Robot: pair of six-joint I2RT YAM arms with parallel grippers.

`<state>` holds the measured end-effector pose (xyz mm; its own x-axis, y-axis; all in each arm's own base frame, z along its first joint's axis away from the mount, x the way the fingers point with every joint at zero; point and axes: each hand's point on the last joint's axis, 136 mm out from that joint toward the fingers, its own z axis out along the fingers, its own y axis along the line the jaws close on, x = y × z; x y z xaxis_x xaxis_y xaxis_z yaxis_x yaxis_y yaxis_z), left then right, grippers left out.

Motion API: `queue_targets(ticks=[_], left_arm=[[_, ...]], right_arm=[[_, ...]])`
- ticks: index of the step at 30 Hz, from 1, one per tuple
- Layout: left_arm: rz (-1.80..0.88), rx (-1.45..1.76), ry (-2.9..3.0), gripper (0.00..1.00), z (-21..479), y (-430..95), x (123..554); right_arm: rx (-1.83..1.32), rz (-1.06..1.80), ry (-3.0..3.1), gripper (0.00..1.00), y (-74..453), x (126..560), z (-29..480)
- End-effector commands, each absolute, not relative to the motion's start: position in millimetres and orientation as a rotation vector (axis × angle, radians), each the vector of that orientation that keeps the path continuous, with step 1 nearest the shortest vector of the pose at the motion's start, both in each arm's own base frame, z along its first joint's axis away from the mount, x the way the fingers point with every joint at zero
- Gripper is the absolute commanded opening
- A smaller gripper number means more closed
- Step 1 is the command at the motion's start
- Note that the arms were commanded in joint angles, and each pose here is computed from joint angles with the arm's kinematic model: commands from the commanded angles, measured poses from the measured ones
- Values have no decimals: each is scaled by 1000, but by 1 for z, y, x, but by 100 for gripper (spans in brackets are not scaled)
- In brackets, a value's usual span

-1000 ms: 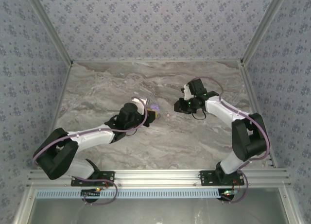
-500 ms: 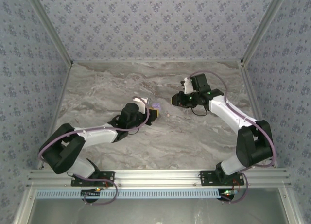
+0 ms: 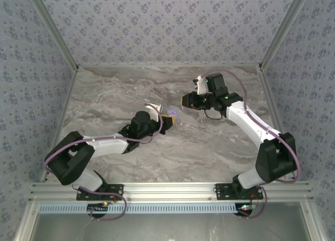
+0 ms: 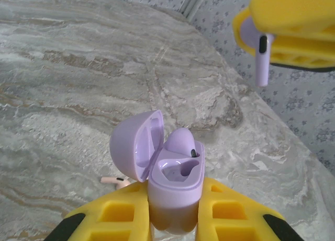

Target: Insert the wireless bluetooth earbuds into the charging case

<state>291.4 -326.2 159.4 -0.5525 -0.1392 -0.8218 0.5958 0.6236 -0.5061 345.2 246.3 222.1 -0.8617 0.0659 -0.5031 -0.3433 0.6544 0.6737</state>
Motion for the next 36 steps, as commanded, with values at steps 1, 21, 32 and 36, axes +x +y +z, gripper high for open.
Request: queue_targets(ticks=[1, 21, 32, 36], left_arm=[[-1070, 392, 1850, 13, 176, -337, 289], [-1158, 394, 1676, 13, 231, -343, 282], [-1182, 376, 1639, 13, 246, -342, 280], [-1189, 378, 1624, 13, 251, -342, 279]], right_arm=[[-268, 1165, 2279, 24, 258, 345, 258], [-370, 1182, 2182, 24, 277, 331, 284], [-404, 1174, 2167, 24, 280, 324, 287], [-411, 1176, 2169, 24, 282, 323, 285]])
